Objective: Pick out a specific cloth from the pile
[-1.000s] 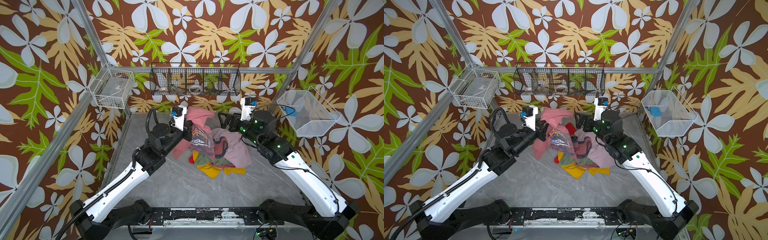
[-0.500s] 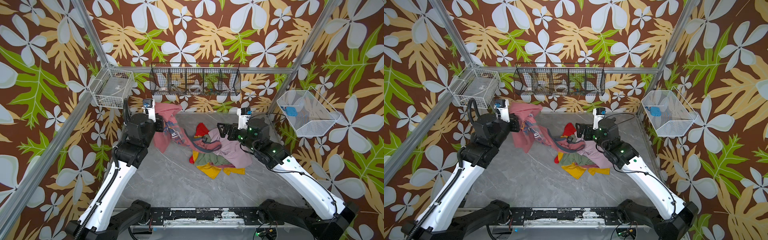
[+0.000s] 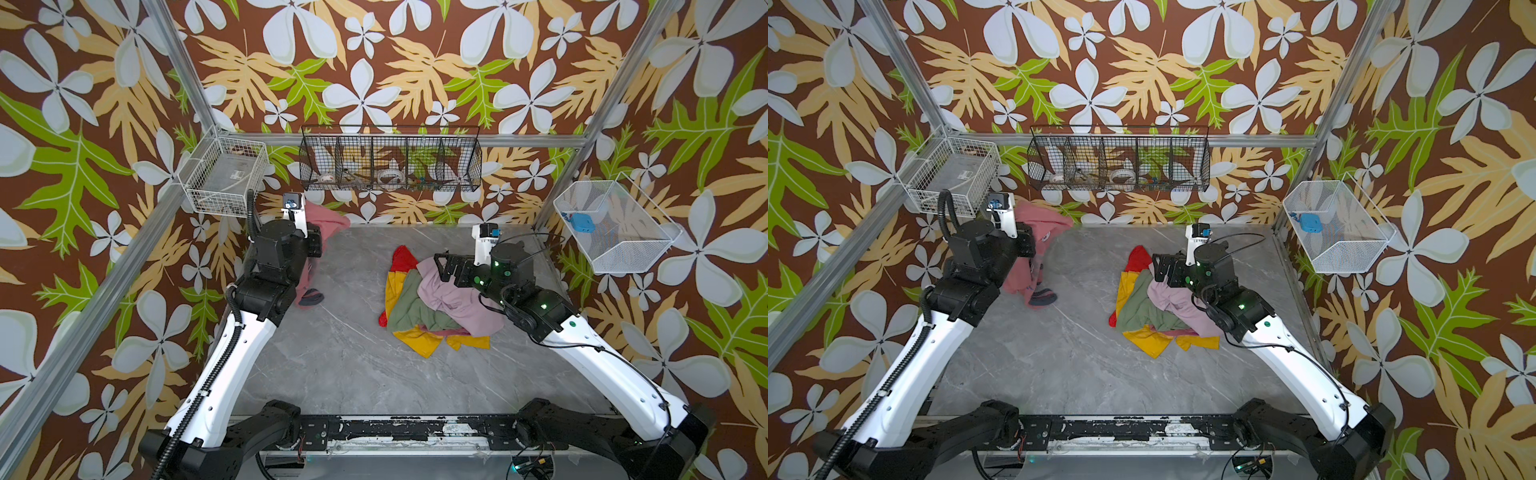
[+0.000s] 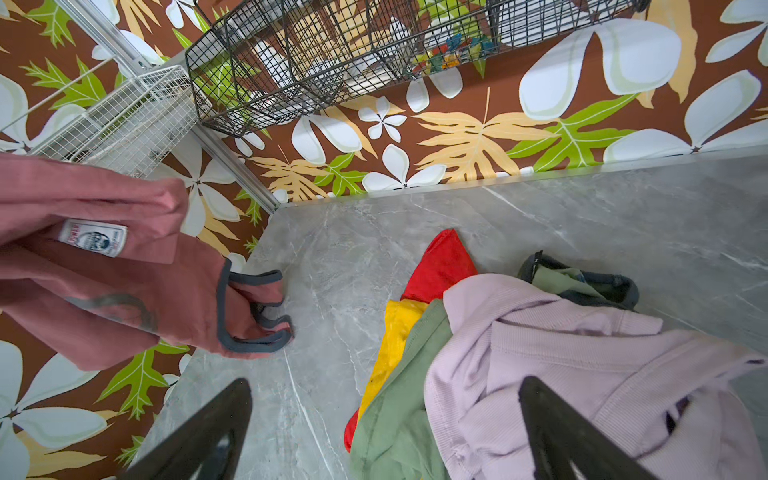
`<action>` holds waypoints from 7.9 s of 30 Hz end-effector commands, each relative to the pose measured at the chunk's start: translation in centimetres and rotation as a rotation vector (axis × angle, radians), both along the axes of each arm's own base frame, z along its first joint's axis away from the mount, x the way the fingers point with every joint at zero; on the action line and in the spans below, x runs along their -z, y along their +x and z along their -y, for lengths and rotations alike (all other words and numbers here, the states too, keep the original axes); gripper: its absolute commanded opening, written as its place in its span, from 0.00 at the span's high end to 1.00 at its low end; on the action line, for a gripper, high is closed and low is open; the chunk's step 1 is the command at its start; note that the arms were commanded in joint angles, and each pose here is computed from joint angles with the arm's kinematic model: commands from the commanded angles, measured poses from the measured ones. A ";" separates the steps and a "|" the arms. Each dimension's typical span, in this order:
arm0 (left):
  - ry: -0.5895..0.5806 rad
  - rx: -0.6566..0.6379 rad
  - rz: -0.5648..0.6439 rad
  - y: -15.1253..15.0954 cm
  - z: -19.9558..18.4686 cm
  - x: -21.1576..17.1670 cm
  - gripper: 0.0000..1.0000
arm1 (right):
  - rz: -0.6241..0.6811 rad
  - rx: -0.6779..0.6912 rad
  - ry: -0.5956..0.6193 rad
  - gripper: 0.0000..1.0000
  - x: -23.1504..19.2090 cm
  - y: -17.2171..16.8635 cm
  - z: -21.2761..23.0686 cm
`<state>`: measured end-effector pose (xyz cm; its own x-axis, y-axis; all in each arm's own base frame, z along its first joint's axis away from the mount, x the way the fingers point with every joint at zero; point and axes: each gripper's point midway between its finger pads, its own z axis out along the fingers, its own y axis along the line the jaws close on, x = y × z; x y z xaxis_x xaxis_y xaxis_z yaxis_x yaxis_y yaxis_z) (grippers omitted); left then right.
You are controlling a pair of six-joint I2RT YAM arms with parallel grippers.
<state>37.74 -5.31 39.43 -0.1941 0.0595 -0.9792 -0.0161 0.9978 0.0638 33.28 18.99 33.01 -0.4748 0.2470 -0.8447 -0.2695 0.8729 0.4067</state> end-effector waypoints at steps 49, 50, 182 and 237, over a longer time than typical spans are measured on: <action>-0.664 -0.220 -0.398 2.2 -8.6 25.2 1.00 | -0.072 -0.041 0.007 0.20 3.2 -0.5 -0.8; -0.653 -0.241 -0.417 2.1 -8.9 25.9 1.00 | -0.074 -0.041 0.005 0.20 3.3 -0.5 -0.8; -1.017 -0.407 -0.666 10.7 -3.0 35.5 0.55 | 0.013 -0.344 -0.260 0.00 5.7 6.0 -4.5; -0.594 -0.306 -0.355 -1.6 -6.0 26.0 0.00 | 0.287 0.553 -0.419 0.01 16.6 -1.1 21.5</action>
<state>36.15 0.25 12.93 -0.4412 -0.5978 -0.6693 -0.3829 0.7999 -0.4621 31.51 -1.97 14.69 -0.2139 -0.0021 -0.9768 0.1773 0.9833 -0.0409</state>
